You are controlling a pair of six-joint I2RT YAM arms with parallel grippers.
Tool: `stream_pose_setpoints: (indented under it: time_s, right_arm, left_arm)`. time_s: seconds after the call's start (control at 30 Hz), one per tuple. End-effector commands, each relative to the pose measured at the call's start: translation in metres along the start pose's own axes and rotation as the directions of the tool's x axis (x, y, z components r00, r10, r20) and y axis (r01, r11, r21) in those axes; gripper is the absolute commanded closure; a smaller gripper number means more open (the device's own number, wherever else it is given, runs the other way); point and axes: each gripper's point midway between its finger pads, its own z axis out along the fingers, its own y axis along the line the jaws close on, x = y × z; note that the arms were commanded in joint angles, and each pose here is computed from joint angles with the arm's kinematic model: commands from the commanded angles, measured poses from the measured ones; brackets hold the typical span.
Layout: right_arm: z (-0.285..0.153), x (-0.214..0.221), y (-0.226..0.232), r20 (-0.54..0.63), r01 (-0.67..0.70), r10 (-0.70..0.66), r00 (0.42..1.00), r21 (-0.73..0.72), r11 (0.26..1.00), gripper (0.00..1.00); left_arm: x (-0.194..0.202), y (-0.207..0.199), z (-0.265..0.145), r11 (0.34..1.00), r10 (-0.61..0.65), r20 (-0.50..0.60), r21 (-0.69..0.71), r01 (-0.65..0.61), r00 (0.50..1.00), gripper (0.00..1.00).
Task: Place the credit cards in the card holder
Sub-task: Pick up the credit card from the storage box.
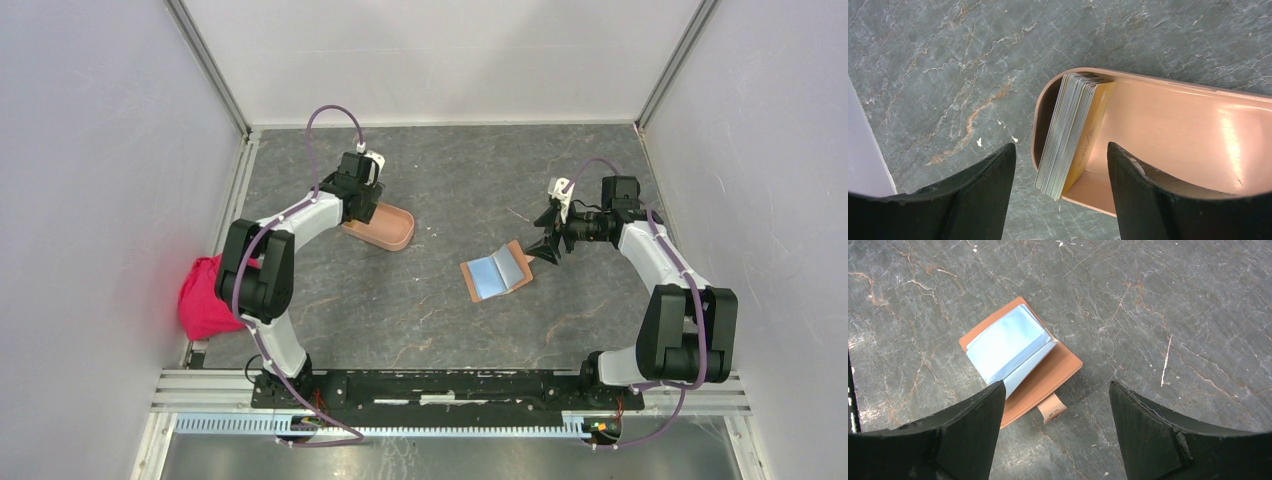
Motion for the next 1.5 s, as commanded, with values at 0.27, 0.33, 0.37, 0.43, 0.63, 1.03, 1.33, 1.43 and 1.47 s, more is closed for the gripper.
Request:
stream_pose_setpoints:
  time_s: [0.27, 0.33, 0.37, 0.43, 0.63, 1.03, 1.33, 1.43, 1.47]
  right_arm:
    - [0.003, -0.001, 0.001, 0.013, 0.003, -0.003, 1.0, -0.012, 1.0, 0.17]
    - [0.003, 0.0, 0.001, 0.012, 0.003, -0.002, 1.0, -0.014, 1.0, 0.17]
    - [0.003, -0.001, 0.001, 0.013, 0.007, -0.006, 1.0, -0.012, 1.0, 0.18]
    - [0.003, -0.001, 0.001, 0.014, 0.005, -0.005, 1.0, -0.014, 1.0, 0.17]
    - [0.003, -0.001, 0.001, 0.014, 0.006, -0.006, 1.0, -0.016, 1.0, 0.17]
    - [0.002, -0.002, 0.002, 0.014, 0.01, -0.01, 1.0, -0.017, 1.0, 0.17]
    - [0.002, -0.002, 0.003, 0.017, 0.011, -0.011, 1.0, -0.02, 1.0, 0.17]
    - [0.002, -0.002, 0.002, 0.016, 0.011, -0.011, 1.0, -0.02, 1.0, 0.17]
    - [0.002, -0.002, 0.002, 0.016, 0.012, -0.012, 1.0, -0.02, 1.0, 0.17]
  left_arm:
    - [-0.009, 0.011, 0.008, 0.998, 0.032, 0.02, -0.062, -0.031, 0.999, 0.27]
    - [-0.009, 0.011, 0.009, 0.997, 0.032, 0.018, -0.067, -0.03, 0.999, 0.27]
    - [-0.009, 0.012, 0.009, 0.997, 0.031, 0.018, -0.069, -0.03, 0.999, 0.27]
    - [-0.011, 0.013, 0.009, 0.997, 0.03, 0.022, -0.074, -0.028, 0.999, 0.28]
    - [-0.014, 0.016, 0.006, 0.996, 0.019, 0.035, -0.091, -0.015, 0.999, 0.31]
    - [-0.017, 0.019, 0.003, 0.995, 0.008, 0.047, -0.102, -0.003, 0.999, 0.4]
    - [-0.022, 0.021, -0.004, 0.995, -0.01, 0.073, -0.1, 0.017, 0.997, 0.42]
    - [-0.024, 0.021, -0.005, 0.995, -0.014, 0.078, -0.097, 0.021, 0.997, 0.42]
    - [-0.024, 0.022, -0.006, 0.995, -0.014, 0.081, -0.097, 0.022, 0.997, 0.42]
